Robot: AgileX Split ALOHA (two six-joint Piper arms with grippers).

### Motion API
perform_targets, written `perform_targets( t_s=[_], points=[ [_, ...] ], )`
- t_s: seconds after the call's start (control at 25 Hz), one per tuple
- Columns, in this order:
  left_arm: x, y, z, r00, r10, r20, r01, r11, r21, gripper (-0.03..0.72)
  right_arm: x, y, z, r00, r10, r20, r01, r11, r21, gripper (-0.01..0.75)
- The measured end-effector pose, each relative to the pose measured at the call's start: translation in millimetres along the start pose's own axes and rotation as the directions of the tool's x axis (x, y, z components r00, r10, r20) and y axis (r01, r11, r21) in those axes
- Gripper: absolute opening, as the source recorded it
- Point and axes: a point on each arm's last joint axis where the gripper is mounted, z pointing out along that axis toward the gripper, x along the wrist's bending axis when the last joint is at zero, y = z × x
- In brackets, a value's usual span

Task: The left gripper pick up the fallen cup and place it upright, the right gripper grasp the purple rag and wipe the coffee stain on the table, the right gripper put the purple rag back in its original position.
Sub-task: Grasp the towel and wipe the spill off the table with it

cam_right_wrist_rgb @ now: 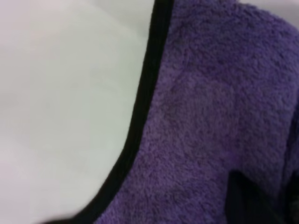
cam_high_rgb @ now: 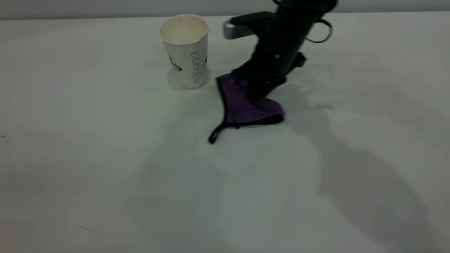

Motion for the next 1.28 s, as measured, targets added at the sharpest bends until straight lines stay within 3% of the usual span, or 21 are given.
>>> perform_targets(
  t_s=[0.24, 0.44, 0.6, 0.72, 0.84, 1.04, 1.28],
  points=[
    [0.0, 0.0, 0.0, 1.0, 0.0, 0.0, 0.0, 1.0, 0.0, 0.532, 36.7, -1.4, 7.2, 0.996, -0.054, -0.064, 0.059, 0.995, 0.083, 0.111],
    [0.0, 0.0, 0.0, 1.0, 0.0, 0.0, 0.0, 1.0, 0.0, 0.532, 35.7, -11.1, 5.0, 0.999, 0.012, -0.034, -0.004, 0.979, 0.202, 0.111],
    [0.0, 0.0, 0.0, 1.0, -0.001, 0.0, 0.001, 1.0, 0.0, 0.532, 7.7, -16.4, -2.9, 0.989, 0.077, 0.124, -0.109, 0.954, 0.279, 0.111],
    [0.0, 0.0, 0.0, 1.0, -0.001, 0.0, 0.001, 1.0, 0.0, 0.532, -30.1, -22.2, -11.3, 0.96, 0.129, 0.249, -0.206, 0.927, 0.314, 0.115],
    [0.0, 0.0, 0.0, 1.0, -0.001, 0.0, 0.001, 1.0, 0.0, 0.532, -75.4, -28.1, -21.8, 0.925, 0.202, 0.322, -0.304, 0.901, 0.309, 0.15],
    [0.0, 0.0, 0.0, 1.0, -0.001, 0.0, 0.001, 1.0, 0.0, 0.532, -142.8, -42.1, -39.4, 0.877, 0.327, 0.351, -0.432, 0.858, 0.278, 0.304],
    [0.0, 0.0, 0.0, 1.0, -0.001, 0.0, 0.001, 1.0, 0.0, 0.531, -164.9, -38.0, -69.8, 0.888, 0.298, 0.35, -0.396, 0.882, 0.256, 0.667]
  ],
)
